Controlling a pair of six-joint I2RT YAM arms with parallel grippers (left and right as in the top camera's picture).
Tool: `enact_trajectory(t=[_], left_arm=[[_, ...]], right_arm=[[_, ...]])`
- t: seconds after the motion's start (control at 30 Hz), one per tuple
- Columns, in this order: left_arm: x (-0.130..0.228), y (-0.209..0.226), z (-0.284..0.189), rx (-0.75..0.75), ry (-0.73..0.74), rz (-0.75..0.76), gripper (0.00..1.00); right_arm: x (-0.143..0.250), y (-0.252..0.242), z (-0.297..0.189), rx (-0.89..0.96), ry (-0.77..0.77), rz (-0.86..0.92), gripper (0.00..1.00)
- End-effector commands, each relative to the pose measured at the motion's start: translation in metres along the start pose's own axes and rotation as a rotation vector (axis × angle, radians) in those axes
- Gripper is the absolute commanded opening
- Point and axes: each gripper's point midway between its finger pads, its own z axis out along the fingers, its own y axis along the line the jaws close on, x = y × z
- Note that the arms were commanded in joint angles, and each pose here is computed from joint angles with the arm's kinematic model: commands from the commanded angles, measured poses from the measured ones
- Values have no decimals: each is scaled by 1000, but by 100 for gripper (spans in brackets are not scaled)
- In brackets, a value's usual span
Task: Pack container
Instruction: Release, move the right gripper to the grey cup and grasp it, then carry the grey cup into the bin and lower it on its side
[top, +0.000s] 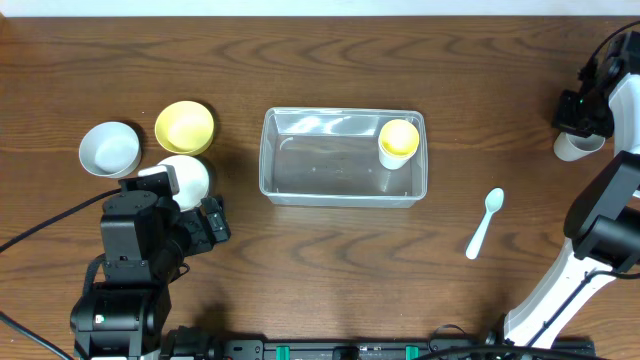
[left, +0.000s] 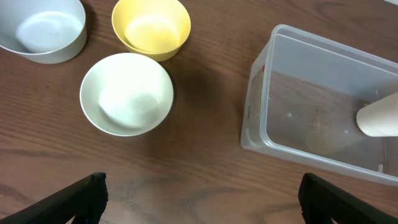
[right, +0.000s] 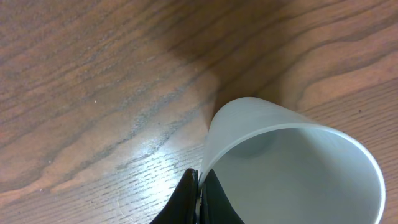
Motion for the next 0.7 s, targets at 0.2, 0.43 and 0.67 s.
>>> enact_trajectory(t=[0.2, 0.43, 0.67], left_arm=[[-7, -2, -5, 7, -17, -8, 98], [-6, -2, -5, 7, -16, -8, 98], [-6, -2, -5, 7, -15, -8, 98]], right_arm=[[-1, 64, -95, -39, -157, -193, 1], [51, 154, -180, -151, -237, -482, 1], [128, 225, -234, -272, -248, -769, 1]])
